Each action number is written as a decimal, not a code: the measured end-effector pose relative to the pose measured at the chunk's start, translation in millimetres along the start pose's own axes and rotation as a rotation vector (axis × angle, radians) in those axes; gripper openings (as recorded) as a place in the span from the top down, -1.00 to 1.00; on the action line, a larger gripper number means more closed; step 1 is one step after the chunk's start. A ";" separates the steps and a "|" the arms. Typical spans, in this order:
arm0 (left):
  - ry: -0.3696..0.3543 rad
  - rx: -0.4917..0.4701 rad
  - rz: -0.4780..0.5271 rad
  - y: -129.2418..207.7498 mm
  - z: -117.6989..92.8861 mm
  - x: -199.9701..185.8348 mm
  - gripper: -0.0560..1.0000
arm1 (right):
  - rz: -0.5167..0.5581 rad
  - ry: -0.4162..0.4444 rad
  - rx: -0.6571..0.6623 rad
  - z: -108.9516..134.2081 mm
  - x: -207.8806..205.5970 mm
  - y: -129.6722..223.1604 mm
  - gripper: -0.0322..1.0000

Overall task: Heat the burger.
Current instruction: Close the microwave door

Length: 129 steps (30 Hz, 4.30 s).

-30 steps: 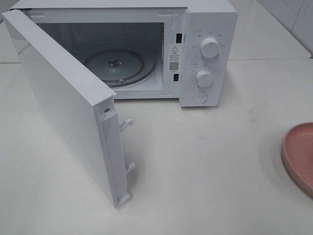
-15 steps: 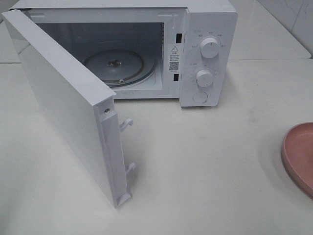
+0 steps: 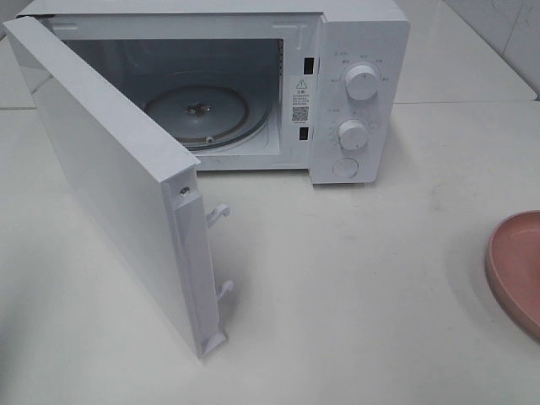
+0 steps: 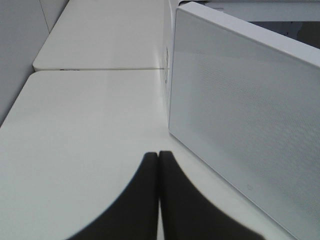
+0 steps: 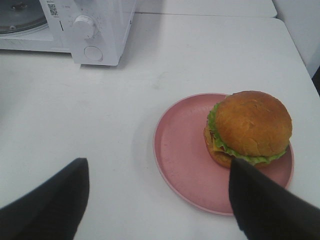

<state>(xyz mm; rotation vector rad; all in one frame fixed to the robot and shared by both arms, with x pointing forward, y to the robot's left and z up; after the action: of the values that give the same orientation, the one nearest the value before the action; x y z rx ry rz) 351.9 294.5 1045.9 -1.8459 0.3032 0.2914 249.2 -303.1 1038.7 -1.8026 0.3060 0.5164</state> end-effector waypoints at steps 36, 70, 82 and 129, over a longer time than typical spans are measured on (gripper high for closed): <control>0.156 0.053 -0.142 18.5 -3.2 113.5 0.89 | 0.000 0.000 0.000 0.0 0.0 0.0 -0.52; 0.340 0.076 0.008 78.5 -87.9 178.6 0.89 | 0.000 0.000 0.000 0.0 0.0 0.0 -0.52; 0.333 0.037 -0.007 80.5 -119.5 197.9 0.89 | 0.000 0.000 0.000 0.0 0.0 0.0 -0.52; 0.279 0.056 0.072 81.7 -227.3 275.1 0.89 | 0.000 0.000 0.000 0.0 0.0 0.0 -0.52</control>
<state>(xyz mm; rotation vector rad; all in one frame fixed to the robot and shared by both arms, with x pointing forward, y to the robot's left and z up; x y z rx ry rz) 590.9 37.4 941.8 -1.8227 0.5653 0.0724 249.2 -303.1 1038.7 -1.8026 0.3060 0.5164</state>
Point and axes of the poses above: a point on each arm's last joint axis where the gripper is mounted, x pointing out along that axis toward the gripper, z along the wrist's bending axis when the last joint is at zero, y = z × x, the point moved 2 cm from there along x, pointing out along that axis toward the gripper, and after that the axes turned 15 degrees about -x, right-handed, at the moved point
